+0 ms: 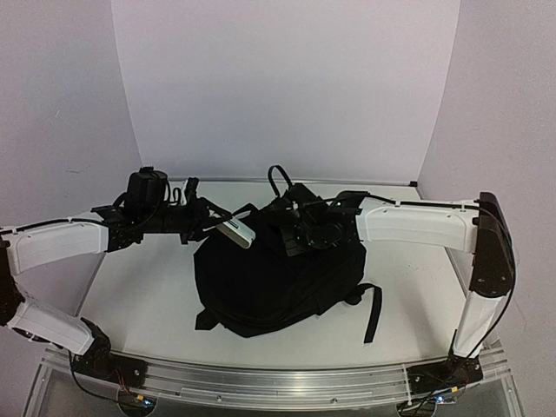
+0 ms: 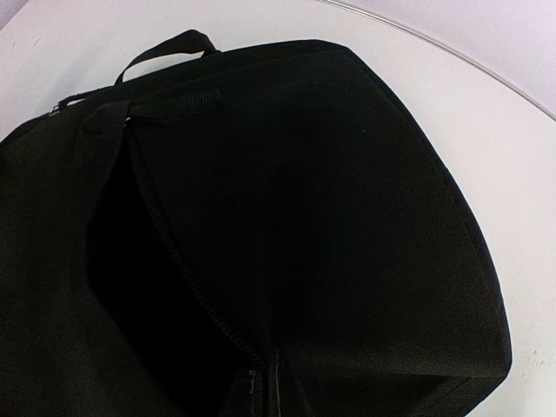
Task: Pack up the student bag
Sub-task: Place the stationery in the student bag.
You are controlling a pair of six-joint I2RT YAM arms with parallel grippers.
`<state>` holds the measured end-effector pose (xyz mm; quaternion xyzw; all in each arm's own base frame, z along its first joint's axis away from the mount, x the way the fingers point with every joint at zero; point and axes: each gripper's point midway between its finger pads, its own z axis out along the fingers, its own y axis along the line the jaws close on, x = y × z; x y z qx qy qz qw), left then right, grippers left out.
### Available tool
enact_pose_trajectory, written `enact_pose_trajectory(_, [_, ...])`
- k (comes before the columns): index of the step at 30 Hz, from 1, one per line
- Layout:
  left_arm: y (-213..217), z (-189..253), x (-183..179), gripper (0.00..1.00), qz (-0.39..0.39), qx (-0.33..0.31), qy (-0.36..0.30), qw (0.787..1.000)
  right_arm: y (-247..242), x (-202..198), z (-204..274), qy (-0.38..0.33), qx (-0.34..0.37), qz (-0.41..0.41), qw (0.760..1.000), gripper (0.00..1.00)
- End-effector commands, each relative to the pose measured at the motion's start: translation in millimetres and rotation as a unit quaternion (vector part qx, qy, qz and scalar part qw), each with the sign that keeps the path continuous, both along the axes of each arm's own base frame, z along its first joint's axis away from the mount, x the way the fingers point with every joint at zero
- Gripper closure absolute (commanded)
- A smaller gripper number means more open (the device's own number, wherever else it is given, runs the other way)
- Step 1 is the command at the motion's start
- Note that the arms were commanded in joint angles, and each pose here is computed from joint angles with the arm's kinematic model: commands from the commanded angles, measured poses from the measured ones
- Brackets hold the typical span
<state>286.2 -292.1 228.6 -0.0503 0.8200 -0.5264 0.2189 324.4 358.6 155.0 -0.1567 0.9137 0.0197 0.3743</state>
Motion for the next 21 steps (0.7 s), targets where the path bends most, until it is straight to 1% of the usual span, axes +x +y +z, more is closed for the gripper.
enact_pose_trajectory(1, [-9.4,27.5,17.0,1.00,0.041,-0.047,-0.063,0.996,-4.6,12.0,40.9,-0.024,0.062,-0.041,0.997,1.00])
enact_pose_trajectory(5, [-25.8,38.7,20.5,1.00,0.049,-0.064,-0.087,0.993,1.4,7.2,54.8,-0.019,0.103,-0.034,0.994,1.00])
enact_pose_trajectory(8, [-42.8,39.5,21.1,1.00,0.036,-0.076,-0.087,0.993,3.6,5.2,59.6,-0.017,0.119,-0.031,0.992,1.00])
enact_pose_trajectory(12, [-64.4,26.6,22.4,1.00,0.019,-0.081,-0.072,0.994,3.9,4.9,64.5,-0.019,0.130,-0.032,0.991,1.00])
enact_pose_trajectory(15, [-71.6,18.5,29.4,1.00,0.026,-0.097,-0.070,0.992,2.4,4.7,66.8,-0.021,0.136,-0.036,0.990,1.00])
enact_pose_trajectory(17, [-73.9,19.0,33.7,1.00,0.035,-0.108,-0.080,0.990,1.6,4.4,68.4,-0.022,0.140,-0.038,0.989,1.00])
enact_pose_trajectory(21, [-77.4,8.8,41.8,1.00,0.070,-0.081,-0.106,0.989,2.2,2.7,73.6,-0.022,0.152,-0.037,0.987,1.00])
